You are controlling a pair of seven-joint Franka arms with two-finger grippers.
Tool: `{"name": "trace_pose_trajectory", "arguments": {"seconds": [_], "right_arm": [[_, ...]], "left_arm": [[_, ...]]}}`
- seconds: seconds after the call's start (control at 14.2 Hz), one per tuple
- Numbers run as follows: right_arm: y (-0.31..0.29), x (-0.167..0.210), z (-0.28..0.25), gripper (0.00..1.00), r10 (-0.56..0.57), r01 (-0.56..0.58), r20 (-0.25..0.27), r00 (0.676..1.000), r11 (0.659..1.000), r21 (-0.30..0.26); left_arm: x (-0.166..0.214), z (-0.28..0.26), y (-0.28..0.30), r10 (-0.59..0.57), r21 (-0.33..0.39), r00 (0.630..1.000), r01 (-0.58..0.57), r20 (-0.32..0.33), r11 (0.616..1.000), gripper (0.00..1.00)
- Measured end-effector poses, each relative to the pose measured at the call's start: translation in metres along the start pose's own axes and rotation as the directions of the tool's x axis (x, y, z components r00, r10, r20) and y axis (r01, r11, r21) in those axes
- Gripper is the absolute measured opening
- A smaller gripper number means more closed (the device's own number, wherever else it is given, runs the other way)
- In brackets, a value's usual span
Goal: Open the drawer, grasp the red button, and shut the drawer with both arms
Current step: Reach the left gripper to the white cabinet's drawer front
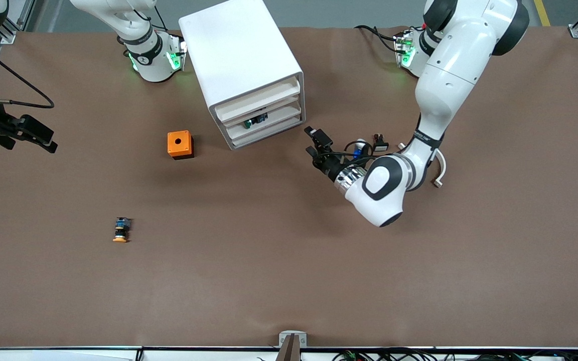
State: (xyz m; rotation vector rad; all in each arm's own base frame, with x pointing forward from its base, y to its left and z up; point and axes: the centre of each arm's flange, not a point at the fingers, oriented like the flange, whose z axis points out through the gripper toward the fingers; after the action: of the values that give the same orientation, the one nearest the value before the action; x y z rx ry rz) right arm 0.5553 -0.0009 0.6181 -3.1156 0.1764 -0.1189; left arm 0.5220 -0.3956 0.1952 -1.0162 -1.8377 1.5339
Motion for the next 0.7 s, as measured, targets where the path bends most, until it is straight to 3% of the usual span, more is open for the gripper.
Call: {"name": "trace_pose_trajectory", "arguments": {"seconds": [0.35, 0.7], "right_arm": [[0.000, 0.000, 0.000, 1.00, 0.000, 0.000, 0.003, 1.000, 1.000, 0.000], [0.000, -0.001, 0.001, 1.00, 0.001, -0.001, 0.005, 1.000, 1.000, -0.001]], "left_arm": [[-0.014, 0.043, -0.006, 0.004, 0.037, 0.999, -0.003, -0.035, 0.999, 0.95], [-0.020, 0.073, -0.010, 0.008, 0.044, 0.997, -0.005, -0.079, 0.999, 0.85]]}}
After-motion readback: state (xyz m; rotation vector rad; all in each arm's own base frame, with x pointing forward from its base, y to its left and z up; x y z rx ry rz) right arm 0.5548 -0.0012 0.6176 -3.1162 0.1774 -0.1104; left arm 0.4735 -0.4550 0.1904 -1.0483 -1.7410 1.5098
